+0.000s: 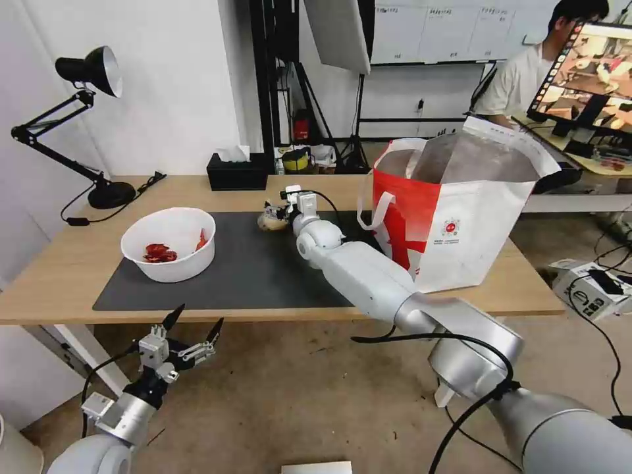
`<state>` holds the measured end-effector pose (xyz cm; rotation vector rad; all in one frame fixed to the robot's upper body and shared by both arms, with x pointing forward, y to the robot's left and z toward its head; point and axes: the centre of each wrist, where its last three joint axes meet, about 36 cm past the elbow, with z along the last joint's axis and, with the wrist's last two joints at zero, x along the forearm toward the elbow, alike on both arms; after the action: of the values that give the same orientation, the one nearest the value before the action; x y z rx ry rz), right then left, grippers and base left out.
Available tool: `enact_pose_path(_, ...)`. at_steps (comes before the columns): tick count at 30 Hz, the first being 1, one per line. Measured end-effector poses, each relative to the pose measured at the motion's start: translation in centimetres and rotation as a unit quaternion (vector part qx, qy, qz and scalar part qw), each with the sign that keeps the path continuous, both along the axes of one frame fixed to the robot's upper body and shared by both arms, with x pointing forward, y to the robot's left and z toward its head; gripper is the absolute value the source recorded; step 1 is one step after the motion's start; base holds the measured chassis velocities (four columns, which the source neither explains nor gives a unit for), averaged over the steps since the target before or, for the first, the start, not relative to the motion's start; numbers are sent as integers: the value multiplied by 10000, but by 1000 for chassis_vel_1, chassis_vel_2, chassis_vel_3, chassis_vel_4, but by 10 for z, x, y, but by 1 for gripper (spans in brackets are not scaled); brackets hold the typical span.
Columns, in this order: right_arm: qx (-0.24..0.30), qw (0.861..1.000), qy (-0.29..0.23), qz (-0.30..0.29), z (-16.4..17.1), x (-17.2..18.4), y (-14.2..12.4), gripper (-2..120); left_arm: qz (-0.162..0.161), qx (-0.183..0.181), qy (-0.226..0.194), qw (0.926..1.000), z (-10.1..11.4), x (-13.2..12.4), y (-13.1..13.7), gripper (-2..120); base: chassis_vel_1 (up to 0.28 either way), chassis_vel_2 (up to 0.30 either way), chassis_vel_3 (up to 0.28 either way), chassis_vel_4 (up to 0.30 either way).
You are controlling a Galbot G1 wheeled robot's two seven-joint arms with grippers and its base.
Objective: Pick up the trash from the table and place it into the takeout bag.
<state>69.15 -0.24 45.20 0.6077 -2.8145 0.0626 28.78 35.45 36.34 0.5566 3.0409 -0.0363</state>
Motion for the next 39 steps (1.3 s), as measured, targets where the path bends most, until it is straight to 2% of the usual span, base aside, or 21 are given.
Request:
enact_pose_path(13, -340, 9971, 27, 687, -3, 13, -12, 100, -33, -13, -31, 10000, 1, 1, -3, 100, 0, 0, 0, 0)
enact_pose_path(28, -579, 9947, 93, 844, -8, 20, -23, 100, -29, -23, -51, 10000, 2, 0, -4, 100, 0, 0, 0, 0)
enact_pose_path(39, -669, 9926, 132, 1004, -12, 18, -21, 100, -23, -33, -45, 10000, 1, -1, -5, 100, 0, 0, 0, 0)
